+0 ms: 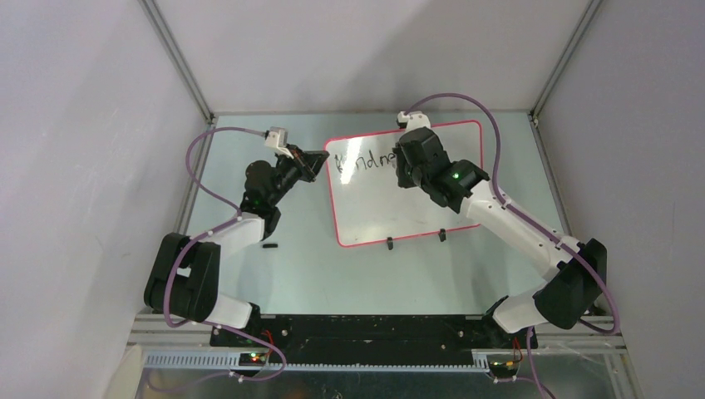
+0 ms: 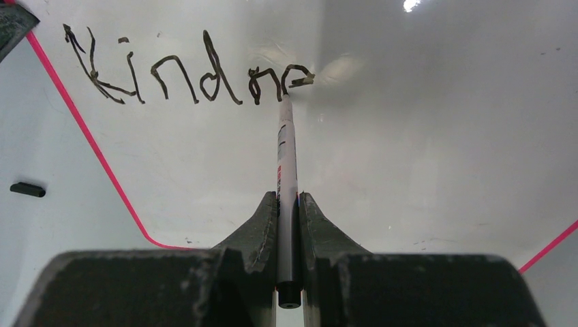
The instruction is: Write a sentence on the whiteboard
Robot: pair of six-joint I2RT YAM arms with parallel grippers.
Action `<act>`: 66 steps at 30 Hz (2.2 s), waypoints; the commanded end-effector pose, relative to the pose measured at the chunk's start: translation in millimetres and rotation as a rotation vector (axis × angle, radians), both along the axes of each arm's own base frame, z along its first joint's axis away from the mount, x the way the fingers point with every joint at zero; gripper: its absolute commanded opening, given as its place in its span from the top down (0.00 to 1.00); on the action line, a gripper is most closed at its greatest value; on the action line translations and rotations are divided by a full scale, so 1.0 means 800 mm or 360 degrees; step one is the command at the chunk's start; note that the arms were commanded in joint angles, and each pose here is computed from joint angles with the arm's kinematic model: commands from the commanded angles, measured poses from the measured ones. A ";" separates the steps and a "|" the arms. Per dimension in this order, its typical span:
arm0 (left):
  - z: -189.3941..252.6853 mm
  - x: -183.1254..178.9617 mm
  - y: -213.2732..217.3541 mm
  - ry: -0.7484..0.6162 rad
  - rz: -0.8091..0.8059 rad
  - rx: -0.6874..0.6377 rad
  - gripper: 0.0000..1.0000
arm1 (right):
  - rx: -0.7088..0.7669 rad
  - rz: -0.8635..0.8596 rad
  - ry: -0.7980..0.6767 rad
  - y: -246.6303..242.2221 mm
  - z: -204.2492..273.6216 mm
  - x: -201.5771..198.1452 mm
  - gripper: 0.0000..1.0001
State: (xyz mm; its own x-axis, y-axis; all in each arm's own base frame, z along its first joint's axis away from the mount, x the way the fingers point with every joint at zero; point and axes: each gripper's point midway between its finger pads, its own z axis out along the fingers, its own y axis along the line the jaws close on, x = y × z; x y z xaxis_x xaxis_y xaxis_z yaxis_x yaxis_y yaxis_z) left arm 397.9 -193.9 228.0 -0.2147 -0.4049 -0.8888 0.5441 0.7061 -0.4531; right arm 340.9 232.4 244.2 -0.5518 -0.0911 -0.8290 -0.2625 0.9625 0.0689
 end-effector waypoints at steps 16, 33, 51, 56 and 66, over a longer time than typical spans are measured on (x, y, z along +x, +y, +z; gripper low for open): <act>0.027 -0.015 -0.009 -0.0140 -0.0061 0.0016 1.00 | -0.0004 -0.0140 -0.0078 -0.034 0.026 -0.003 1.00; 0.030 -0.007 -0.006 -0.0150 -0.0025 0.0051 1.00 | 0.0458 0.0141 -0.0418 -0.022 0.135 -0.055 1.00; 0.039 -0.011 0.002 -0.0222 0.0027 0.0074 1.00 | 0.0401 0.0132 -0.0681 -0.042 0.246 -0.026 1.00; 0.039 -0.017 0.006 -0.0240 0.0047 0.0066 1.00 | 0.0389 0.0117 -0.0635 -0.051 0.195 -0.027 1.00; 0.020 -0.019 -0.014 -0.0244 0.0075 0.0136 1.00 | 0.0431 0.0061 -0.0574 -0.052 0.132 -0.021 1.00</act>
State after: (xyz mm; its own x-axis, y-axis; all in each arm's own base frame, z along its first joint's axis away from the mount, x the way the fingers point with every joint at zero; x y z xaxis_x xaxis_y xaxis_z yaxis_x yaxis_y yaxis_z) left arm 386.9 -193.6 232.3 -0.1409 -0.3760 -0.9158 0.5394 0.7466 -0.3895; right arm 317.4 186.7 320.5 -0.3079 0.0619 -0.9494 -0.3378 0.9258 0.1699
